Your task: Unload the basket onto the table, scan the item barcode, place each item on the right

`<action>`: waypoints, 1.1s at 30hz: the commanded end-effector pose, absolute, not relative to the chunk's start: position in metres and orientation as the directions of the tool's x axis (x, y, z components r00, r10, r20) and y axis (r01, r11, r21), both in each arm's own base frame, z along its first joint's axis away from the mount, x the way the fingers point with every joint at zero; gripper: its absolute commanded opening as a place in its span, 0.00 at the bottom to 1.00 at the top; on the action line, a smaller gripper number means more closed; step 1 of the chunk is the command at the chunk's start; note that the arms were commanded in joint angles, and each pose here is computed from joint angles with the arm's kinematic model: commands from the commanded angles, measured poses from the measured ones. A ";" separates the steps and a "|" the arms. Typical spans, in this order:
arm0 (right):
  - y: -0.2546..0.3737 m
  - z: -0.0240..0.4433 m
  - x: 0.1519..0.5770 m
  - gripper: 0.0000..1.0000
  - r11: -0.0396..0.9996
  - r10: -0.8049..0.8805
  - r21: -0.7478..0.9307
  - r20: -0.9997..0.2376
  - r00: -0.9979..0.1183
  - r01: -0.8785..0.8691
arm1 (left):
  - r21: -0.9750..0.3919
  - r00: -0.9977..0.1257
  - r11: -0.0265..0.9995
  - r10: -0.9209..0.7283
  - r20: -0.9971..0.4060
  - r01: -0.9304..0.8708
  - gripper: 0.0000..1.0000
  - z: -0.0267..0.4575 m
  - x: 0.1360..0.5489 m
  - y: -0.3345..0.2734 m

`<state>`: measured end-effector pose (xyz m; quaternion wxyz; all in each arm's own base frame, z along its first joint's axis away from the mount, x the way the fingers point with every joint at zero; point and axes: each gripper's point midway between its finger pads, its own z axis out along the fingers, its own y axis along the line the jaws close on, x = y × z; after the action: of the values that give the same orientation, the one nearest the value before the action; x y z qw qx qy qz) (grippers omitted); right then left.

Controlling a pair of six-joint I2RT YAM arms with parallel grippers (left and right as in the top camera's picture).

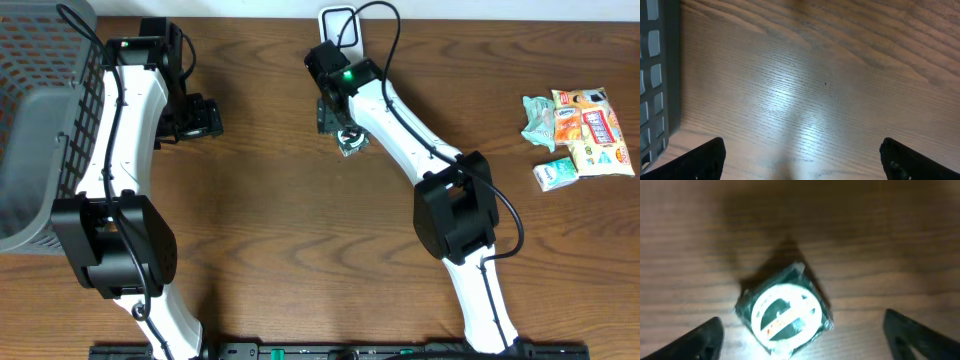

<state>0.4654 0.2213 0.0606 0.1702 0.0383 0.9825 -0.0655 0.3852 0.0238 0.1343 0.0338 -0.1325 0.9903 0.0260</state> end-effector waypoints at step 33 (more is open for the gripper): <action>0.226 -0.024 0.450 0.66 0.867 -0.485 0.022 -0.187 -0.854 -0.497 | 0.055 -0.960 0.959 -0.274 -0.057 -0.277 0.98 0.129 0.382 0.026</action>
<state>0.4646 0.2376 0.0039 0.1247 -0.2788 0.9500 0.0643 0.3851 0.0238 0.1343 0.0336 -0.1325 0.9903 0.0260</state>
